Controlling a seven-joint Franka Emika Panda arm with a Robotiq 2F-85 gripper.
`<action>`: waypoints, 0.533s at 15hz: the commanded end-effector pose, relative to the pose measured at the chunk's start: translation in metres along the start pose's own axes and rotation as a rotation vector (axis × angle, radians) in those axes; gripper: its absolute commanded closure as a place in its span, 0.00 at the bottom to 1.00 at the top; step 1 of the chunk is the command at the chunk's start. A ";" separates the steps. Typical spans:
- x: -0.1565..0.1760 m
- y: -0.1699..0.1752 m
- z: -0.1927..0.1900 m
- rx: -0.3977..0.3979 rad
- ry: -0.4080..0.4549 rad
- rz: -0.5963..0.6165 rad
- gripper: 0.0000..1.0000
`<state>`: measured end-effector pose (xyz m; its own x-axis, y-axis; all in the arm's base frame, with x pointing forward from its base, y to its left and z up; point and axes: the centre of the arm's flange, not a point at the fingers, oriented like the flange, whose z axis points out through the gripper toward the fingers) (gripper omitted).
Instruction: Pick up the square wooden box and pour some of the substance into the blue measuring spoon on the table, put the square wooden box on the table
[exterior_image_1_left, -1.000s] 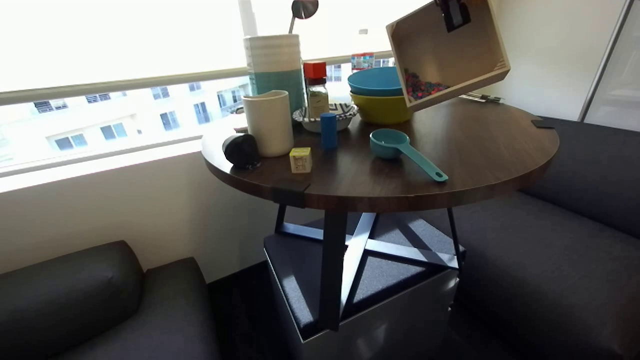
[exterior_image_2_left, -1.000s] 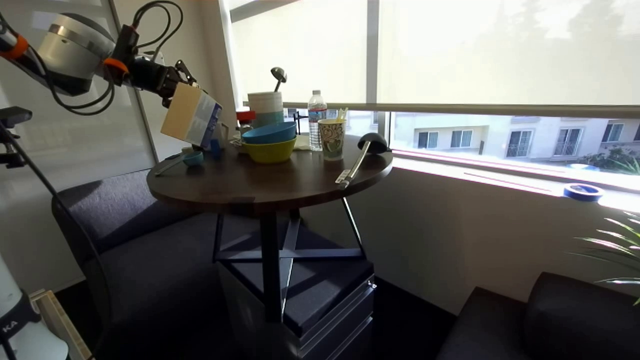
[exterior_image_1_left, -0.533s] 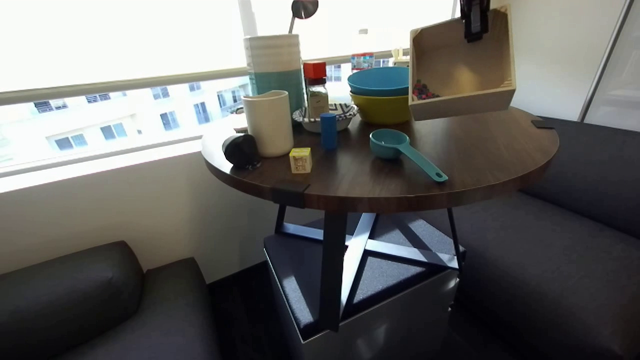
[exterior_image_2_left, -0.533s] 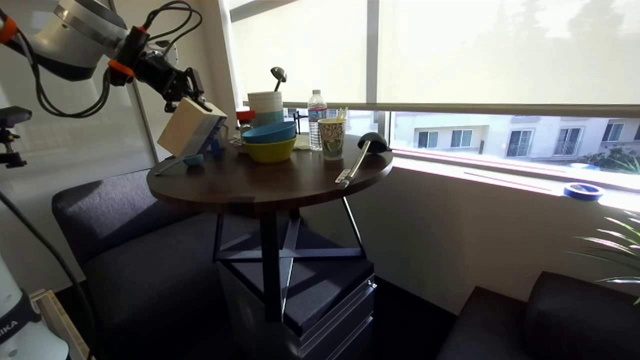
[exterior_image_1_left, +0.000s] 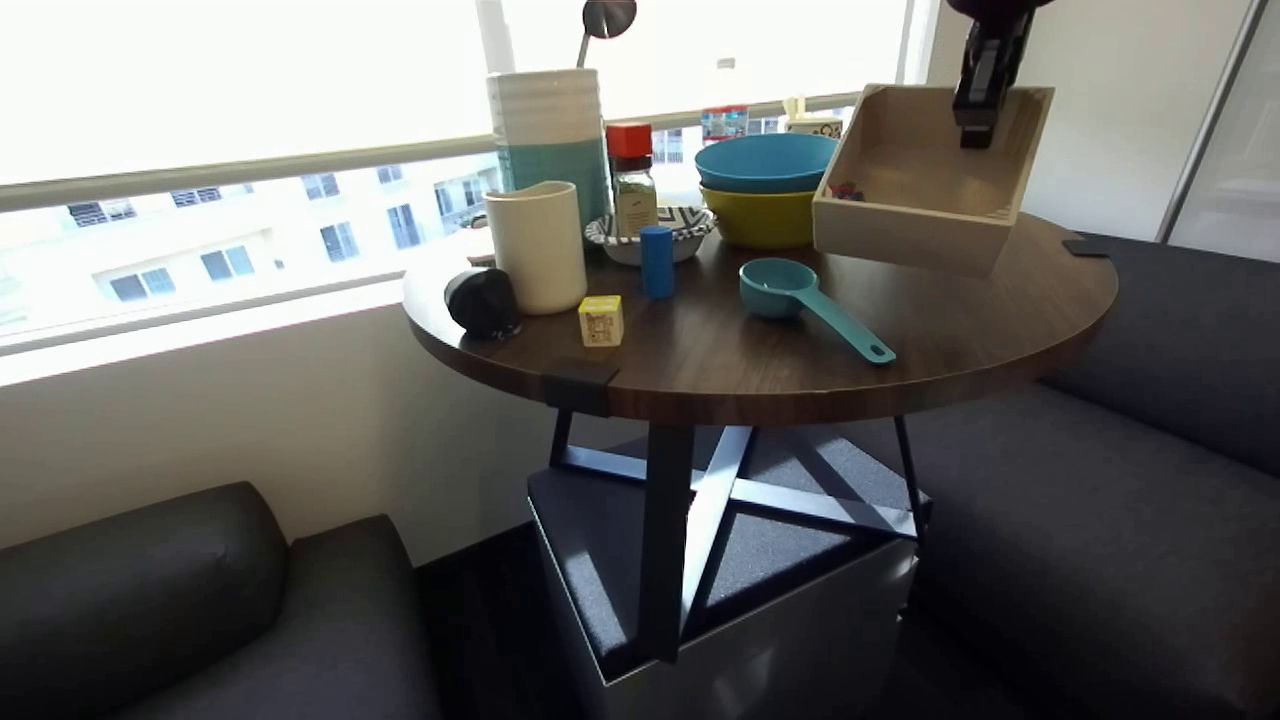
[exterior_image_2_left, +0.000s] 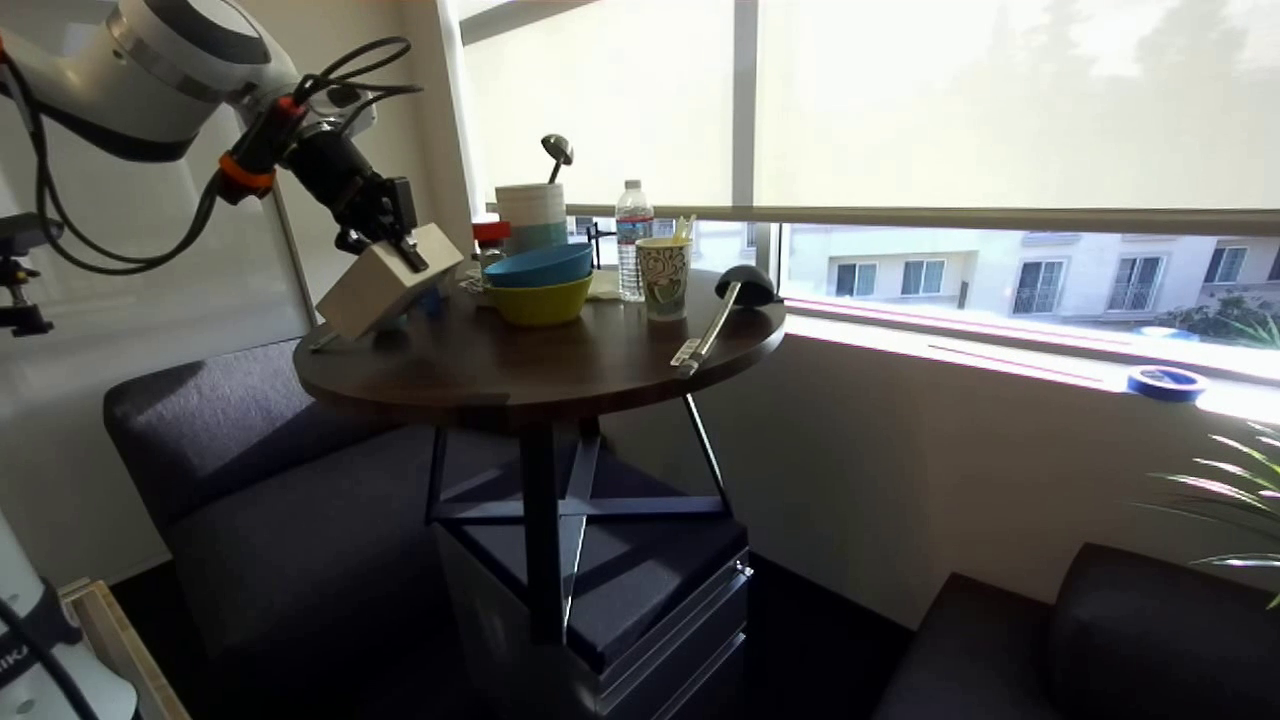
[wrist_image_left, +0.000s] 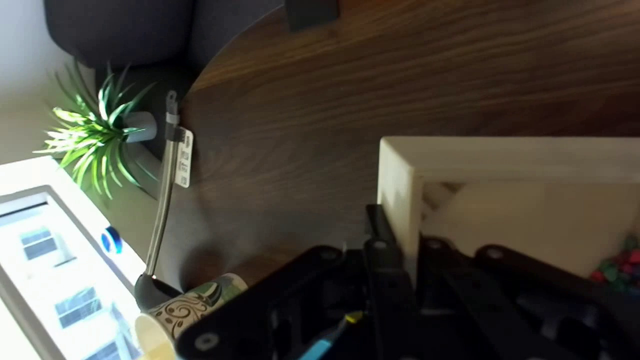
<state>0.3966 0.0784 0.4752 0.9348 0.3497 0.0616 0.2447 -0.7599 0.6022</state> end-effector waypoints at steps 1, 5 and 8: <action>-0.027 0.011 0.020 0.122 0.030 0.103 0.98; -0.035 0.023 0.036 0.198 -0.009 0.163 0.98; -0.040 0.026 0.046 0.297 -0.054 0.170 0.98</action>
<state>0.3859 0.0294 0.4498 0.9760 0.1923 0.1021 0.1337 -0.8994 0.4161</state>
